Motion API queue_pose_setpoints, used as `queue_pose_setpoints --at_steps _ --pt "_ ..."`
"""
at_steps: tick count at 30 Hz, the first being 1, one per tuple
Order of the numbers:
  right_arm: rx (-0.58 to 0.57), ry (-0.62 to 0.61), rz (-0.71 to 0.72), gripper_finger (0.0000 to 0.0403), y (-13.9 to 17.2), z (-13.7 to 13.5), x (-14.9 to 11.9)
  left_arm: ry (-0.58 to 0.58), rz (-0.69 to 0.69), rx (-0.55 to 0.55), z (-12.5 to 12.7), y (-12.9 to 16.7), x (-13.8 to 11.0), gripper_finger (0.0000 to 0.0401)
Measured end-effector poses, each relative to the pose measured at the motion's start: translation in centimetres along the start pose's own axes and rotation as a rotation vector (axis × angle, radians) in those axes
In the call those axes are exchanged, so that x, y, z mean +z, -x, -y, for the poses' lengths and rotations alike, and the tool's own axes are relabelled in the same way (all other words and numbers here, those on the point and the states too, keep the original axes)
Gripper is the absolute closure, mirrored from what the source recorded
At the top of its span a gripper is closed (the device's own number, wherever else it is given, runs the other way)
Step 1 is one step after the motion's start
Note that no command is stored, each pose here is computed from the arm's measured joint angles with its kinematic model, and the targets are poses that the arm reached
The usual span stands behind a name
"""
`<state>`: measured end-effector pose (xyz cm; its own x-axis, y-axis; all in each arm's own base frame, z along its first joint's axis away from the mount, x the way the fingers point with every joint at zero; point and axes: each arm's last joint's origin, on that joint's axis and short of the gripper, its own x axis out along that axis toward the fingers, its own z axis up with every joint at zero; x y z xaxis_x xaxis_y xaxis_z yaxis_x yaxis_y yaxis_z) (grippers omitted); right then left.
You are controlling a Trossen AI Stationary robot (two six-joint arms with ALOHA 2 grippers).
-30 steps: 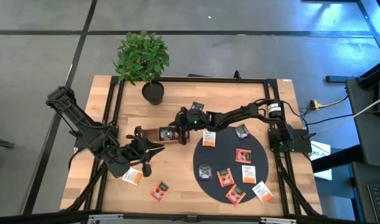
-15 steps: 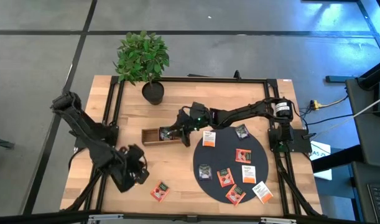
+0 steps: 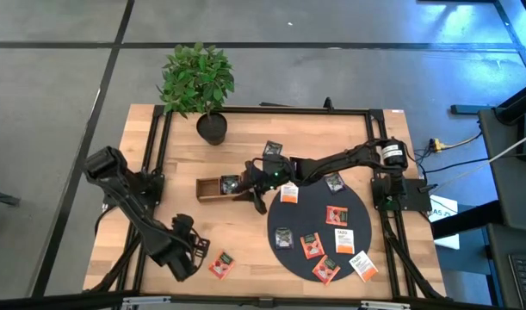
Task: Pick & Place Tea
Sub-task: Put the white tea bag into the left section of the wooden organizer
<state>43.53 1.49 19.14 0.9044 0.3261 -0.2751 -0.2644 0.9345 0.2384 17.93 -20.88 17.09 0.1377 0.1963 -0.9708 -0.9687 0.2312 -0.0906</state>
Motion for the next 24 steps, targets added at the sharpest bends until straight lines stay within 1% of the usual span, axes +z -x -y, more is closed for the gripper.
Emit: queue_pose_setpoints --at_steps 5,10,12,16,19,21,24 --pt "0.027 0.004 0.005 0.0277 0.04 -0.31 0.19 -0.076 0.032 0.028 0.0 -0.95 -0.45 0.0359" --pt "0.029 -0.018 0.005 0.0277 0.05 -0.31 0.2 -0.068 0.01 0.049 0.03 -1.07 -0.46 0.0346" --pt "0.029 -0.017 0.005 0.0277 0.05 -0.31 0.2 -0.061 -0.016 0.07 -0.02 -1.07 -0.51 0.0328" --pt "0.03 -0.017 0.006 0.0277 0.05 -0.31 0.21 -0.042 -0.07 0.116 -0.08 -1.08 -0.55 0.028" --pt "0.031 -0.016 0.006 0.0277 0.05 -0.31 0.2 -0.038 -0.066 0.11 -0.06 -1.08 -0.56 0.0249" --pt "0.031 -0.016 0.005 0.0277 0.05 -0.31 0.2 -0.033 -0.064 0.103 -0.04 -1.08 -0.61 0.0236" --pt "0.031 -0.016 0.004 0.0277 0.05 -0.31 0.19 -0.013 -0.087 0.131 -0.16 -1.06 -0.65 0.0224"
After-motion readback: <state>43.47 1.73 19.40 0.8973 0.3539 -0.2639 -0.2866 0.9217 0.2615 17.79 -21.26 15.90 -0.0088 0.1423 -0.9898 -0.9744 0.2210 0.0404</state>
